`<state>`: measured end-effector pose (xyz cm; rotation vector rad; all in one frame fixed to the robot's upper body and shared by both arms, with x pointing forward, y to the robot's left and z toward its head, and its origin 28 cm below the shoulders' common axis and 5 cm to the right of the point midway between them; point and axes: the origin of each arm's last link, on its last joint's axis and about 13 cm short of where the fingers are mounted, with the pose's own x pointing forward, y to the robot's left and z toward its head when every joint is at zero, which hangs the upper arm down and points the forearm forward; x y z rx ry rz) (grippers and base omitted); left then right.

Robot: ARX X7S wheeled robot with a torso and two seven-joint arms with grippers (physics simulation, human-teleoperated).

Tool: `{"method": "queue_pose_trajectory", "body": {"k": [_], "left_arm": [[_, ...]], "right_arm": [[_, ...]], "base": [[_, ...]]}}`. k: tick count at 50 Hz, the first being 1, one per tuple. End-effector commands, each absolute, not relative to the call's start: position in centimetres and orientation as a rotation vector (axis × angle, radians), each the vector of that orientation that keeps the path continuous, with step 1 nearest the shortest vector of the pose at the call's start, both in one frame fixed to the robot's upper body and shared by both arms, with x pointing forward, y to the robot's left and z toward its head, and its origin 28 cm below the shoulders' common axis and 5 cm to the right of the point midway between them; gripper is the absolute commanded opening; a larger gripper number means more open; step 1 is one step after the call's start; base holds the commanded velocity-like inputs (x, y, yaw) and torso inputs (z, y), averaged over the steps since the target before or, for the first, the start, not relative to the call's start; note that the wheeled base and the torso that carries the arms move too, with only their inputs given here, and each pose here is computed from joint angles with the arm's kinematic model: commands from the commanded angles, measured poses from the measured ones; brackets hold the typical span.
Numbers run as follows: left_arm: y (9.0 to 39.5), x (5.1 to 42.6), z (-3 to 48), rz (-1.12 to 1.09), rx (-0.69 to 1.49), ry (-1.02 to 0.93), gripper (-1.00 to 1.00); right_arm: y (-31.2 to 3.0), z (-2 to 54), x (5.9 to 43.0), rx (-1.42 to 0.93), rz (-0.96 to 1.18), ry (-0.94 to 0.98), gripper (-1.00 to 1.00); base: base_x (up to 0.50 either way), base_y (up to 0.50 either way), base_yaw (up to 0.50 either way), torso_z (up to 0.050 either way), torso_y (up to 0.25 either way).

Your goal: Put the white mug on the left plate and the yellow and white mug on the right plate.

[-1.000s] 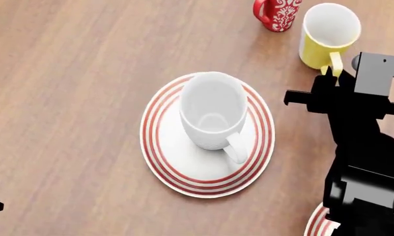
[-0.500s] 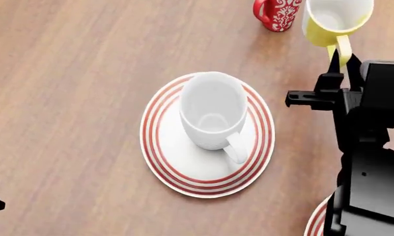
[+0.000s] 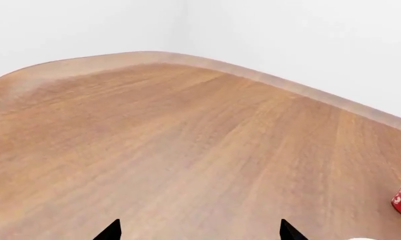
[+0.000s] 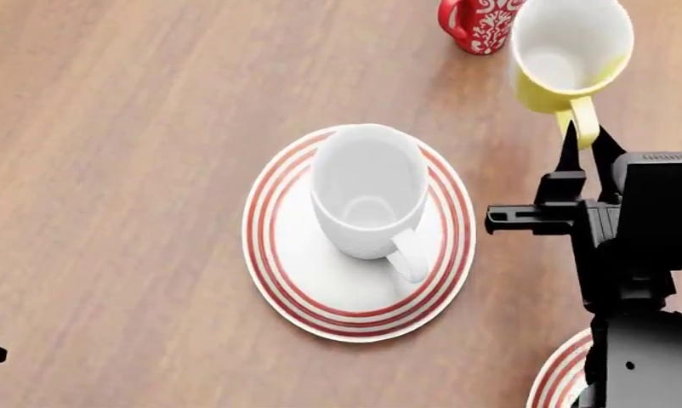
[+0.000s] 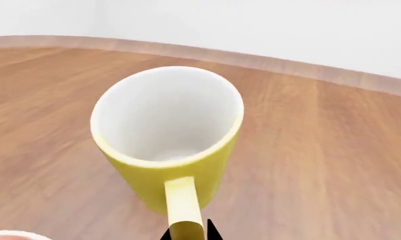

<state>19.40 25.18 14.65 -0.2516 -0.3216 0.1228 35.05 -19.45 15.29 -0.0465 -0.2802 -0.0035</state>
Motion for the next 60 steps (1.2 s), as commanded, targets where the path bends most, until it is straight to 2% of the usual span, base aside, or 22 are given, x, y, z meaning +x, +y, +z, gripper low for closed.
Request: {"method": "queue_pose_trajectory", "body": {"k": [1,7,18,32,41,60], "left_arm": [[24.8,19.2,14.7,0.125,-0.254,-0.318,1.00],[24.5,19.1,14.7,0.126,-0.248,-0.317,1.00],[24.6,19.0,14.9,0.129,-0.252,-0.318,1.00],[24.5,18.8,15.0,0.124,-0.251,-0.319,1.00],[24.5,18.7,15.1,0.126,-0.249,-0.319,1.00],[24.5,18.7,15.2,0.124,-0.242,-0.317,1.00]], "right_arm": [[-20.7,15.5,29.6,-0.029,0.036,-0.315,-1.00],[-21.7,15.4,27.7,-0.015,0.014,-0.329,-1.00],[-21.1,14.6,23.9,-0.062,0.035,-0.284,-1.00],[-22.0,13.2,19.5,-0.064,0.012,-0.226,-1.00],[-22.6,12.6,15.7,-0.052,-0.009,-0.218,-1.00],[-23.3,10.0,11.4,-0.053,-0.030,-0.148,-1.00]], "base": [[0.00,0.00,0.00,0.000,0.000],[0.00,0.00,0.00,0.000,0.000],[0.00,0.00,0.00,0.000,0.000],[0.00,0.00,0.00,0.000,0.000],[0.00,0.00,0.00,0.000,0.002],[0.00,0.00,0.00,0.000,0.000]]}}
